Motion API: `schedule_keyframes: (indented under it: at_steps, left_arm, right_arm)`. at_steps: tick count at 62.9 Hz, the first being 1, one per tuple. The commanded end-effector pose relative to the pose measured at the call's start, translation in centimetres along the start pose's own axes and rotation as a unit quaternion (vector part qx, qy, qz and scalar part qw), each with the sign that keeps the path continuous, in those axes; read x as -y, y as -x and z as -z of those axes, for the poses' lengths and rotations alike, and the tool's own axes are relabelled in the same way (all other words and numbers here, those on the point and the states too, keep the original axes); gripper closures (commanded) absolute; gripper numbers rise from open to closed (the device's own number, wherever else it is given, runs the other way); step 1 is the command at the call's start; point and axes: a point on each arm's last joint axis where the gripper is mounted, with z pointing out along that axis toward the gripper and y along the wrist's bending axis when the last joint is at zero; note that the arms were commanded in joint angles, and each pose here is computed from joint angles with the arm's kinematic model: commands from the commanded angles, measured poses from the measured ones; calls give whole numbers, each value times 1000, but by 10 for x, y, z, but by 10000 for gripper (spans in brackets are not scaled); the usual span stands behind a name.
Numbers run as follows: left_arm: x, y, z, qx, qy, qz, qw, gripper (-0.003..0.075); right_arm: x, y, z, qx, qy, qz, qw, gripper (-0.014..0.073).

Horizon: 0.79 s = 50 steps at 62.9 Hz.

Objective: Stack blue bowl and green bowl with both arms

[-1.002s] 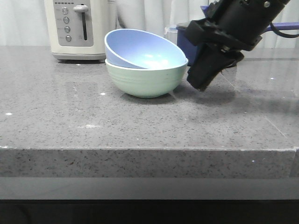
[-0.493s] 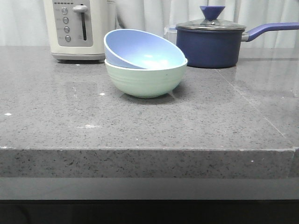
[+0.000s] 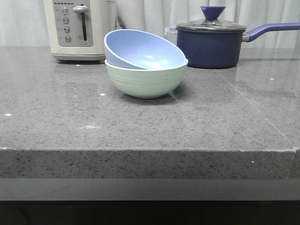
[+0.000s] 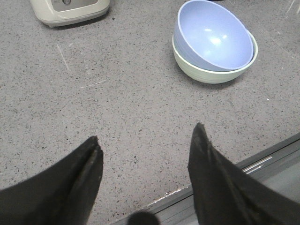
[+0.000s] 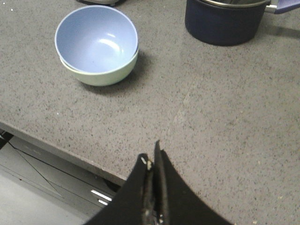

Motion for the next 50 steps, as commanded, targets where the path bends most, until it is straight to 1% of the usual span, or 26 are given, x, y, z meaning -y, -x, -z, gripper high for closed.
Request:
schedule_keyframes:
  at_steps: [1,8,12,17,21,28,31,50]
  left_arm:
    - [0,12,5,50,-2,5,999,312]
    - [0,12,5,50,-2,5,999,323]
    - [0,12,5,50,-2,5,999,370]
    - [0,12,5,50,-2,5,999,472]
    - [0,12,5,50,-2,5,999,575]
    - [0,12,5,50,-2,5,999,708]
    - [0,12,5,50,-2,5,999,739]
    - [0,12,5,50,-2,5,999,740]
  right_arm:
    - [1,11,2,47,-5,3,999,649]
    - [1,13,2,62,-6,3,998,649]
    - [1,15,3,71,-6,3,997,649]
    - [1,16,3,75,-6,3,997,649]
    - [1,15,3,73,-6,3,997,649]
    - [1,16,3,74,-6,3,997,649]
    - [1,16,3,74,-6,3,997,649]
    - [1,16,3,74,-6,3,997,649]
